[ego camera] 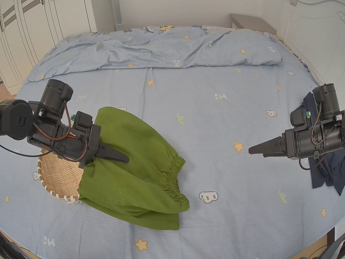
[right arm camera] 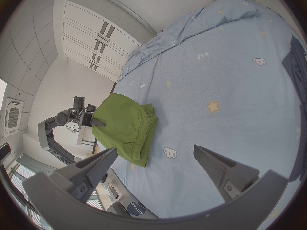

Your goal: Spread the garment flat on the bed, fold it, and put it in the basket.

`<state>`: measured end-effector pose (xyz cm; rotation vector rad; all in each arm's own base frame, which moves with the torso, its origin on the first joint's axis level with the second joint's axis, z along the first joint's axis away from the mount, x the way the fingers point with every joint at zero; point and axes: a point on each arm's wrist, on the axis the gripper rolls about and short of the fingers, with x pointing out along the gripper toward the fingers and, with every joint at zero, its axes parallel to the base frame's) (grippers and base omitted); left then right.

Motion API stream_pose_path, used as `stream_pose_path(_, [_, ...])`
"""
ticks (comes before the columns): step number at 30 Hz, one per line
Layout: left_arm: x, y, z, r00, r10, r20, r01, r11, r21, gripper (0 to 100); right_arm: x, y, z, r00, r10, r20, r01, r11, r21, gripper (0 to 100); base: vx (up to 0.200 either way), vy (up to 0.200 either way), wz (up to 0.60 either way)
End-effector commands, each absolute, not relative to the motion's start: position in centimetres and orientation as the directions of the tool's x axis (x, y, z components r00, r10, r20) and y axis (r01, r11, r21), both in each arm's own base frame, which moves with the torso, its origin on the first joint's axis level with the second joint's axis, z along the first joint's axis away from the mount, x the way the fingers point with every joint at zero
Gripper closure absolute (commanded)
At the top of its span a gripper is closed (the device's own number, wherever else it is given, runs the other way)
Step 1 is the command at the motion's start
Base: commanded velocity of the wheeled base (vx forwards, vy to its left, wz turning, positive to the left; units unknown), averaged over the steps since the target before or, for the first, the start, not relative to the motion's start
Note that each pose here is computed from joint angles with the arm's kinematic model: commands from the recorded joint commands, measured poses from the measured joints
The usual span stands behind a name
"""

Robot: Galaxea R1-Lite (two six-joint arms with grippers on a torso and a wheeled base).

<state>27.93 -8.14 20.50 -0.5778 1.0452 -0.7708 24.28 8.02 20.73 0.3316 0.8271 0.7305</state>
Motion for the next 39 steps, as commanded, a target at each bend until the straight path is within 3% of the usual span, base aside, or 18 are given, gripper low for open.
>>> stream_pose_path(1, [26.8, -9.0, 21.3, 0.277, -0.802, -0.529, 0.343, 0.597, -0.725, 100, 23.9, 7.9, 21.1, 0.462, 0.704, -0.539, -0.464, 0.710, 0.529, 0, 0.000, 0.000, 0.00])
stream_pose_path(17, [25.4, -9.7, 26.9, 0.343, -0.844, -0.413, 0.546, 0.537, -0.644, 100, 23.6, 7.6, 21.7, 0.483, 0.702, -0.524, -0.466, 0.713, 0.524, 0, 0.000, 0.000, 0.00])
stream_pose_path(18, [25.8, -8.3, 27.6, 0.403, -0.827, -0.392, 0.544, 0.561, -0.624, 100, 23.6, 7.6, 21.6, 0.482, 0.702, -0.524, -0.468, 0.712, 0.523, 0, 0.000, 0.000, 0.00])
stream_pose_path(19, [25.8, -8.3, 27.6, 0.403, -0.827, -0.392, 0.544, 0.561, -0.624, 100, 23.6, 7.6, 21.6, 0.482, 0.702, -0.524, -0.468, 0.712, 0.523, 0, 0.000, 0.000, 0.00])
stream_pose_path(21, [25.7, -6.3, 28.7, 0.485, -0.800, -0.354, 0.539, 0.592, -0.600, 100, 23.6, 7.7, 21.6, 0.477, 0.704, -0.526, -0.469, 0.710, 0.525, 0, 0.000, 0.000, 0.00])
stream_pose_path(28, [26.1, -1.2, 29.5, 0.648, -0.697, -0.307, 0.460, 0.679, -0.572, 100, 23.4, 7.7, 21.7, 0.480, 0.705, -0.522, -0.472, 0.709, 0.523, 0, 0.000, 0.000, 0.00])
stream_pose_path(39, [26.2, 4.1, 26.7, 0.736, -0.566, -0.370, 0.259, 0.741, -0.619, 100, 23.1, 7.7, 21.9, 0.480, 0.709, -0.517, -0.480, 0.705, 0.521, 0, 0.000, 0.000, 0.00])
